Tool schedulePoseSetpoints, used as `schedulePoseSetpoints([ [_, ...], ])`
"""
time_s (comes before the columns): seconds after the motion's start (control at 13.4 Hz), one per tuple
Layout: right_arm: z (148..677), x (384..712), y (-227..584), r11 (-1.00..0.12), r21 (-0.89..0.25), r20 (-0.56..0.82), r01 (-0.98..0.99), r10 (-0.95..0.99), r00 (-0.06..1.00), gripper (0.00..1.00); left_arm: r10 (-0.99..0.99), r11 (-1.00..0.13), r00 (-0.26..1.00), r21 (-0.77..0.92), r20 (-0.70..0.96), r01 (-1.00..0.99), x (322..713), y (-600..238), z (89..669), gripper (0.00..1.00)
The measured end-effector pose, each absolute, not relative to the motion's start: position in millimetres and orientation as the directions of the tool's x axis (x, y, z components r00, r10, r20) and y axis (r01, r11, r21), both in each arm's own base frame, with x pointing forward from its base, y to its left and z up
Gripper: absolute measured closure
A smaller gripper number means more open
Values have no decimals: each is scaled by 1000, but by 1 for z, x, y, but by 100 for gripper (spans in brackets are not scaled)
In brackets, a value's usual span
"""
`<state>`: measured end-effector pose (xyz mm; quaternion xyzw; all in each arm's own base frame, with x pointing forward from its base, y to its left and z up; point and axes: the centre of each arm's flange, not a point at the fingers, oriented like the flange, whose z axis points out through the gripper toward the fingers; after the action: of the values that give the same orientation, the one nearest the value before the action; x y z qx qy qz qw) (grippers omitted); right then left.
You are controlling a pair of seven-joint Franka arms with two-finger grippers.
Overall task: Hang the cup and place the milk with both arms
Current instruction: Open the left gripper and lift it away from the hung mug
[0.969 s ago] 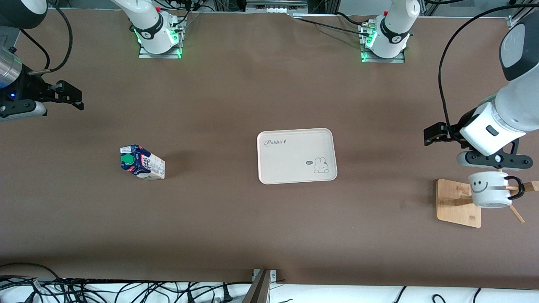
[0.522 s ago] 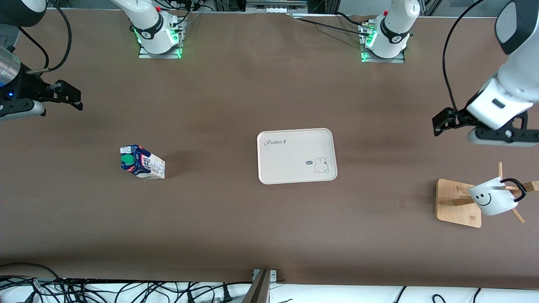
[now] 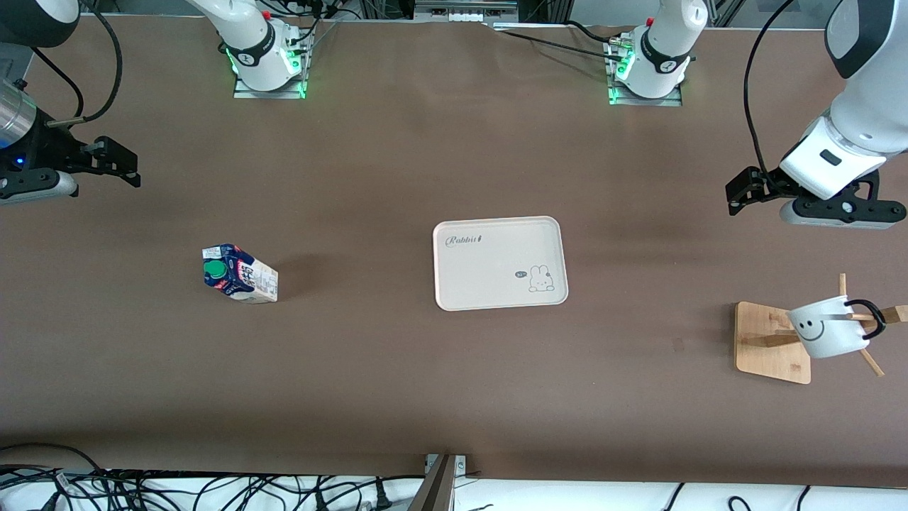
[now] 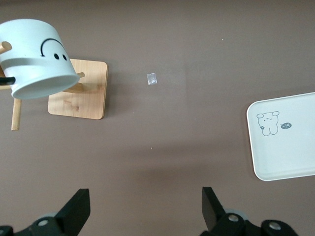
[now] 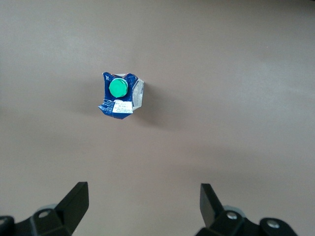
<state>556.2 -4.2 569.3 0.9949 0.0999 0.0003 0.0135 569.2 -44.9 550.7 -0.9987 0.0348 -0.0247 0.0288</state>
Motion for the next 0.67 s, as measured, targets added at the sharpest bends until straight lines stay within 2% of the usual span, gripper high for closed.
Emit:
schedulePoseSetpoints([
  [0.67, 569, 556, -4, -980, 27, -2, 199, 199, 980, 0, -73, -996, 997, -60, 11, -72, 568, -47, 551, 0],
])
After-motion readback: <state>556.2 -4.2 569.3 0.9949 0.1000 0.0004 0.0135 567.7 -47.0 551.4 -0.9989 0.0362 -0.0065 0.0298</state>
